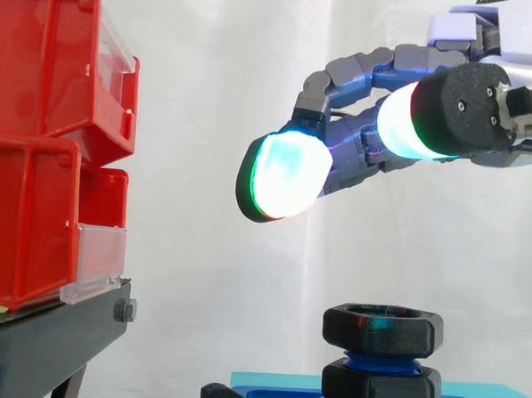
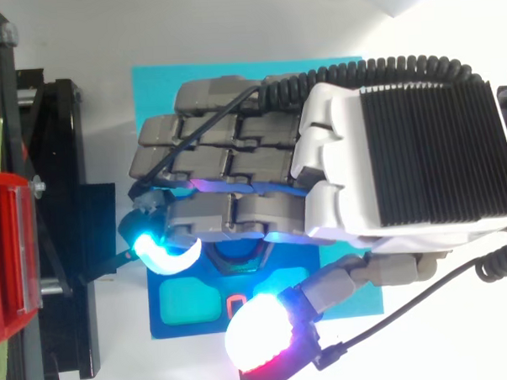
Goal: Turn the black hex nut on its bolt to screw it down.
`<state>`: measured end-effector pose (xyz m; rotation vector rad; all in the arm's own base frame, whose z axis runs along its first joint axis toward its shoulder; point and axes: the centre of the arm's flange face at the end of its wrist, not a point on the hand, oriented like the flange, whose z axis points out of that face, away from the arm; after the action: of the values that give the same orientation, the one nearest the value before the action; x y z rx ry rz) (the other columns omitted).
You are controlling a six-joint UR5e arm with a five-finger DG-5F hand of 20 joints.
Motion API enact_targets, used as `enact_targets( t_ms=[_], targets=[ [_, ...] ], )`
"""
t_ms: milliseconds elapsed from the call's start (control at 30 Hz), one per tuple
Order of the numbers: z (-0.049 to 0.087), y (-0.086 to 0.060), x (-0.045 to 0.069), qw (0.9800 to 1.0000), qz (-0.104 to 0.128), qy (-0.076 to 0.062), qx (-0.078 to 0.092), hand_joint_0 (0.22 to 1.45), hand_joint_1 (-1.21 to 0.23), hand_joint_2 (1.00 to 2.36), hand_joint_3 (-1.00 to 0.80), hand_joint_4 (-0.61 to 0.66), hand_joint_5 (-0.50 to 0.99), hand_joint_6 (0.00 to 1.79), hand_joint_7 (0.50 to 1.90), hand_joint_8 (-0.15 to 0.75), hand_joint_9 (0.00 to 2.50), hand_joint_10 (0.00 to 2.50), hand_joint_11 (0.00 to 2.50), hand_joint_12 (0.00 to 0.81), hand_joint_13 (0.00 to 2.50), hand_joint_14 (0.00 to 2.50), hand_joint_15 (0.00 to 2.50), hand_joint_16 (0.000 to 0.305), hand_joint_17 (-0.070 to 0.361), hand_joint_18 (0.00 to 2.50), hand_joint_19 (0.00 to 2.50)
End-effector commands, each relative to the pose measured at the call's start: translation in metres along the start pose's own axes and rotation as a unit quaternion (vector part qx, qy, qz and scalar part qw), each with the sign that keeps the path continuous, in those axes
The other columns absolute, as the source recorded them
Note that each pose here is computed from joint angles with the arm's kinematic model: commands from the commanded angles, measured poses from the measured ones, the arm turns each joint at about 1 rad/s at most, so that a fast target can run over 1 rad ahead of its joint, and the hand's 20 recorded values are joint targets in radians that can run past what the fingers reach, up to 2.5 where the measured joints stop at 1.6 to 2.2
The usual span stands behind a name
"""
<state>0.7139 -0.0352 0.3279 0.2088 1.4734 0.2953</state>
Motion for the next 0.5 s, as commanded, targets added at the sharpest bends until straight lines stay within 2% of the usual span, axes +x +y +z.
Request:
enact_targets(
  t_ms=[0, 133, 167, 267, 333, 400, 467],
  targets=[
    [0.0, 0.002, 0.001, 1.0, -0.007, 0.002, -0.001, 0.5, -0.4, 1.0, -0.5, 0.24, -0.15, 0.5, 0.93, 0.265, 0.41, 0.0, 0.08, 0.347, 0.38, 0.0, 0.01, 0.052, 0.116, 0.31, 0.12],
    [0.001, 0.006, 0.004, 0.9999, -0.014, 0.003, -0.003, 0.5, -0.39, 1.0, -0.5, 0.24, -0.15, 0.5, 0.93, 0.264, 0.41, 0.0, 0.08, 0.347, 0.38, 0.0, 0.01, 0.052, 0.116, 0.31, 0.13],
    [0.003, 0.001, 0.022, 0.9997, -0.016, 0.016, 0.001, 0.5, -0.39, 1.0, -0.5, 0.24, -0.15, 0.5, 0.93, 0.264, 0.41, 0.0, 0.09, 0.346, 0.38, 0.0, 0.01, 0.052, 0.116, 0.31, 0.13],
    [0.008, -0.005, 0.046, 0.9995, -0.016, 0.027, 0.002, 0.5, -0.39, 1.0, -0.5, 0.24, -0.15, 0.5, 0.93, 0.265, 0.41, 0.0, 0.08, 0.345, 0.38, 0.0, 0.01, 0.052, 0.116, 0.31, 0.12],
    [0.012, -0.004, 0.044, 0.9997, -0.016, 0.02, 0.0, 0.5, -0.39, 1.0, -0.5, 0.24, -0.15, 0.5, 0.93, 0.265, 0.41, 0.0, 0.09, 0.346, 0.39, 0.0, 0.01, 0.052, 0.116, 0.31, 0.13],
    [0.012, -0.004, 0.044, 0.9997, -0.015, 0.019, 0.0, 0.5, -0.39, 1.0, -0.5, 0.25, -0.15, 0.5, 0.94, 0.264, 0.41, 0.0, 0.09, 0.347, 0.39, 0.0, 0.01, 0.052, 0.116, 0.31, 0.13],
    [0.016, -0.001, 0.037, 0.9998, -0.016, 0.015, -0.002, 0.5, -0.39, 1.0, -0.5, 0.25, -0.15, 0.5, 0.94, 0.265, 0.42, 0.0, 0.09, 0.347, 0.39, 0.0, 0.01, 0.052, 0.116, 0.32, 0.13]
  ],
)
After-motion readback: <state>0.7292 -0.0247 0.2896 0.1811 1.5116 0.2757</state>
